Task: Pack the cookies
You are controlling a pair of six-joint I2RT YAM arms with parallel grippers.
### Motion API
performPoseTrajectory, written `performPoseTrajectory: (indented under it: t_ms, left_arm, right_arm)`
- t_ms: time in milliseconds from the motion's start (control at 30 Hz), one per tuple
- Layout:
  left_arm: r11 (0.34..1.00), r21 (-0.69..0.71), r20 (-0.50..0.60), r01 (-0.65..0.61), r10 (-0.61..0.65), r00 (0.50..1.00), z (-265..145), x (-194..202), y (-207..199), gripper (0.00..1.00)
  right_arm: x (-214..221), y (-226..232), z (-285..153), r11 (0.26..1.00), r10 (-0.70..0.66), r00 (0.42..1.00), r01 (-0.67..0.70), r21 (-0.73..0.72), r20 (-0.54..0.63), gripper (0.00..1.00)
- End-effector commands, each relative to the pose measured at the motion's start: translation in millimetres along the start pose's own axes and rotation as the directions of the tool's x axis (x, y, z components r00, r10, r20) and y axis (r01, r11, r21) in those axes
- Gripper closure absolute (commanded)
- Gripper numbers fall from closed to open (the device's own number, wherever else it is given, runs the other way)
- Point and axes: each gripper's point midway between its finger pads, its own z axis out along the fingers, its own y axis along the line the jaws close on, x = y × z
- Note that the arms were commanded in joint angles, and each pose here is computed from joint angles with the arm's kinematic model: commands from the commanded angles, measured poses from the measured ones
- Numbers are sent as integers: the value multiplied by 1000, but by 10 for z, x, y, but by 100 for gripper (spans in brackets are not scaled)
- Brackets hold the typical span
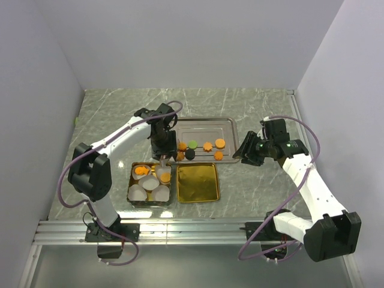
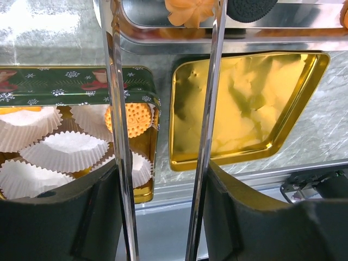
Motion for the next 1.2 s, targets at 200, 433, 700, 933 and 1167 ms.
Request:
performPoseTrajectory:
  t_ms: [200,433,700,933,1167]
  left_arm:
    - [1000,22,15,-6,6,1000,84,-201,-80,44]
    - [997,63,10,33,-34,999,125,-275,-64,48]
    - [995,95,-7,40,-39,999,125,-211,-102,56]
    - [995,93,64,34,-40,997,-168,-382,-137,58]
    - [995,102,167,15,-32,985,-658,-535,-153,58]
  right_arm:
    - [-160,113,-15,1000,-14,999,15,-24,37,46]
    - [-186,106,-33,1000,-30,999,30,-6,37,46]
    - [-223,125,-13,999,-34,999,34,-9,31,46]
    - [-253,171,-8,999,-43,999,43,-20,21,46]
    - [-311,250,-65,997,-69,997,69,-31,24,46]
